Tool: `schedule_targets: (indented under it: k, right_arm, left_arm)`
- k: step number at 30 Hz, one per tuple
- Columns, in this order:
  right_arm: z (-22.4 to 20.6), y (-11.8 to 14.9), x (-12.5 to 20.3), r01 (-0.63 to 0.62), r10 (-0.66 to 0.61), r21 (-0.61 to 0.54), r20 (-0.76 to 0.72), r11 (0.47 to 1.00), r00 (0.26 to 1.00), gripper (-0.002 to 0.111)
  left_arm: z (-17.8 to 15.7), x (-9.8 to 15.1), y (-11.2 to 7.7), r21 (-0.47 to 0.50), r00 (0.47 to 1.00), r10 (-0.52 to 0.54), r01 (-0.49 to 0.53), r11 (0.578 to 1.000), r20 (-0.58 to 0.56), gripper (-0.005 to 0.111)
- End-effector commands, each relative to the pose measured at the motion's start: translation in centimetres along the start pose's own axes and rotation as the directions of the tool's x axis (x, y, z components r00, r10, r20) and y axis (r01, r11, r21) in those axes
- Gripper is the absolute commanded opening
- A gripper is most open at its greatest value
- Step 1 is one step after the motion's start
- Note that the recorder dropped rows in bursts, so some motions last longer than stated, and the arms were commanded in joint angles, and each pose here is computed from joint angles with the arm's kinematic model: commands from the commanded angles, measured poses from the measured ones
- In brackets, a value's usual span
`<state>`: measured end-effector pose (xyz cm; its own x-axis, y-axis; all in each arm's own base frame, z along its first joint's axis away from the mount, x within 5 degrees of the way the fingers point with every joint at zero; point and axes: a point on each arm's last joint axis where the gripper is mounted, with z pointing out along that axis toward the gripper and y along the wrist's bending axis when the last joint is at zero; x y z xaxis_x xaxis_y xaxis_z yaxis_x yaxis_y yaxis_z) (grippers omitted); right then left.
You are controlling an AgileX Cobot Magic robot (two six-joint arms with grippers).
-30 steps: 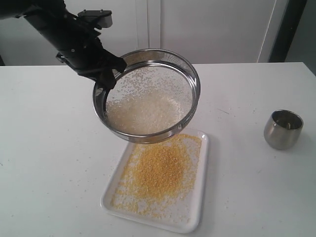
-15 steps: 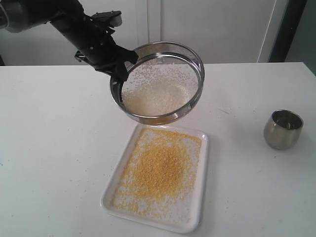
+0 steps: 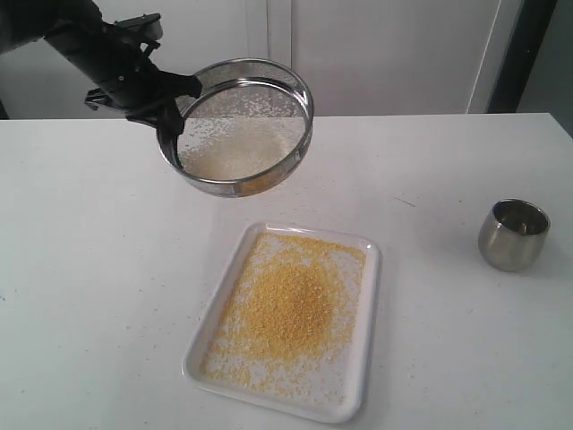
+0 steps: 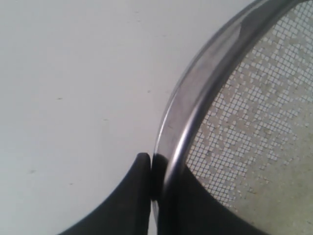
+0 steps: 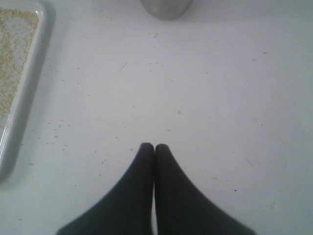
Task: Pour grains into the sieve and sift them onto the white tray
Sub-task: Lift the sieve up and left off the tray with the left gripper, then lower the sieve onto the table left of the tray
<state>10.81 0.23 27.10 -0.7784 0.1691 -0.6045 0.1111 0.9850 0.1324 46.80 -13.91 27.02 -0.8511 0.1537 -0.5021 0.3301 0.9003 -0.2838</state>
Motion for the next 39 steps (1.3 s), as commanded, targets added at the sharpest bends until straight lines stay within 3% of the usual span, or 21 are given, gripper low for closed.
schedule_targets:
  k: [1,12,21,39]
  right_arm:
    - [-0.2,0.0,-0.1,0.003,-0.003,0.002,0.018,1.0,1.0,0.0]
    - [-0.2,0.0,-0.1,0.003,-0.003,0.002,0.018,1.0,1.0,0.0]
    - [-0.2,0.0,-0.1,0.003,-0.003,0.002,0.018,1.0,1.0,0.0]
    - [-0.2,0.0,-0.1,0.003,-0.003,0.002,0.018,1.0,1.0,0.0]
  left_arm:
    - [-1.5,-0.2,1.6,-0.039,0.996,-0.087,0.087,0.995,-0.001,0.0]
    - [1.4,1.3,5.3,-0.13,0.966,-0.238,0.224,0.966,-0.102,0.0]
    - [4.0,2.3,6.2,-0.153,0.932,-0.334,0.312,0.938,-0.144,0.0]
    - [7.3,3.7,6.9,-0.138,0.895,-0.383,0.359,0.923,-0.228,0.0]
